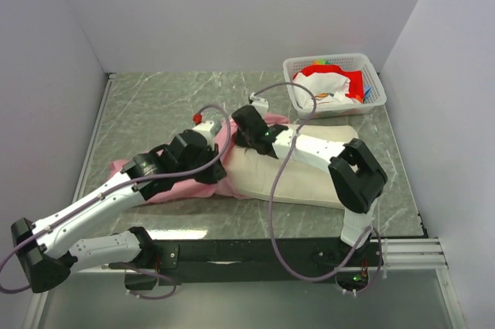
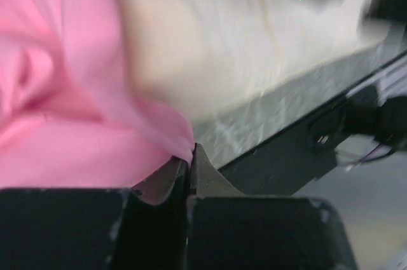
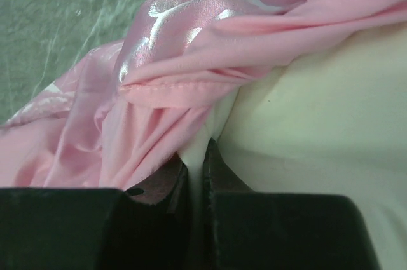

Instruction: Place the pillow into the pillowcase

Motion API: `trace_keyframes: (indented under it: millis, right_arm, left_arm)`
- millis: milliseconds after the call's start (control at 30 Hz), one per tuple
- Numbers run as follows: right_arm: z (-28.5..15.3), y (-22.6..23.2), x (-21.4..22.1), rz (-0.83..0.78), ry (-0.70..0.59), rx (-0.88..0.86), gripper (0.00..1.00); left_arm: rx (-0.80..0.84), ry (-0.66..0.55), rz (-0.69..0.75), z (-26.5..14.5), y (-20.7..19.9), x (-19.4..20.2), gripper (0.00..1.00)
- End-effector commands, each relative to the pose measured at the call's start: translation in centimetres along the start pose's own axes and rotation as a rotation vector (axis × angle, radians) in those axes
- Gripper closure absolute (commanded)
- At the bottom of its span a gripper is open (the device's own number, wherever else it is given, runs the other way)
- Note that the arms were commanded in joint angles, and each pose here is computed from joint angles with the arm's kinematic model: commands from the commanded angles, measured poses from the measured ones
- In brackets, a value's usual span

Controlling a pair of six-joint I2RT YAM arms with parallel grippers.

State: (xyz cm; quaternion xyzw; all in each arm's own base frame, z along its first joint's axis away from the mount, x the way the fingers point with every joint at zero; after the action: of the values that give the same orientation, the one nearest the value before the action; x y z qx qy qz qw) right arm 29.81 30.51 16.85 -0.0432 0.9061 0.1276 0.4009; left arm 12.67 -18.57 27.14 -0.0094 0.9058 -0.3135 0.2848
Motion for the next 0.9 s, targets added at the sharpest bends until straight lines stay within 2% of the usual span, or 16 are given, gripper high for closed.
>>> trace_keyframes:
  millis: [0,33,67,100,200,267,300,467,533,567,600,667,733,867]
  right_arm:
    - [-4.2,3.7,-1.4,0.152,-0.223,-0.100,1.00]
    - [-4.6,4.2,-1.3,0.145,-0.222,-0.115,0.95]
    - [-4.9,4.5,-1.8,0.141,-0.225,-0.133,0.83]
    - [-5.4,4.2,-2.3,0.134,-0.233,-0.127,0.59]
    - [-7.0,2.6,-3.3,0.121,-0.243,-0.156,0.33]
    - [-7.7,1.6,-3.4,0.123,-0.229,-0.162,0.25]
    - [-8.6,1.2,-3.8,0.108,-0.245,-0.174,0.16]
    - [-10.6,-1.7,-2.7,0.047,-0.223,-0.099,0.05]
    - [-11.7,-5.3,-3.0,0.057,-0.234,-0.004,0.00]
    - [-11.3,-7.5,-1.7,0.063,-0.202,0.046,0.00]
    - [-12.1,-10.7,-2.5,0.116,-0.240,0.095,0.00]
    - [-12.1,-14.7,-0.4,0.160,-0.198,0.140,0.00]
    - [-13.3,-18.6,-0.2,0.219,-0.226,0.209,0.00]
    - [-13.8,-23.8,2.5,0.300,-0.191,0.352,0.00]
  left_arm:
    - [0.123,-0.128,-0.109,1.7,-2.4,-4.9,0.97]
    - [0.120,-0.128,-0.128,2.1,-2.3,-5.3,0.98]
    - [0.117,-0.120,-0.140,2.5,-2.1,-5.6,0.99]
    - [0.103,-0.114,-0.150,3.1,-1.8,-5.7,0.99]
    - [0.119,-0.112,-0.166,3.7,-1.5,-5.4,0.98]
    - [0.114,-0.108,-0.167,4.0,-1.3,-5.3,0.98]
    - [0.104,-0.107,-0.170,4.1,-1.2,-5.2,0.98]
    - [0.103,-0.102,-0.161,4.0,-0.8,-5.0,0.96]
    - [0.099,-0.093,-0.149,4.0,-0.6,-4.9,0.95]
    - [0.100,-0.092,-0.145,4.0,-0.5,-4.9,0.94]
    - [0.098,-0.091,-0.146,4.0,-0.4,-4.9,0.94]
    - [0.104,-0.080,-0.140,3.9,-0.2,-5.0,0.94]
    - [0.107,-0.075,-0.139,4.1,-0.1,-5.2,0.93]
    - [0.111,-0.074,-0.132,4.1,0.0,-5.5,0.93]
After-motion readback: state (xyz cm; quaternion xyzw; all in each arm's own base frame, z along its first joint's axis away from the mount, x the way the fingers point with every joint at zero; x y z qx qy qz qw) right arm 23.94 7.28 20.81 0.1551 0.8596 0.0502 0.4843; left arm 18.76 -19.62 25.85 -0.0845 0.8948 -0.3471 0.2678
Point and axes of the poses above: each gripper's point midway between its finger pads, its own z axis out along the fingers, its own y axis along the line the jaws close on, x = y × z, the point moved 10 cm from there along -z, back along the fingers, and after that the axes turned 14 degrees about -z, right-handed, at the moved point
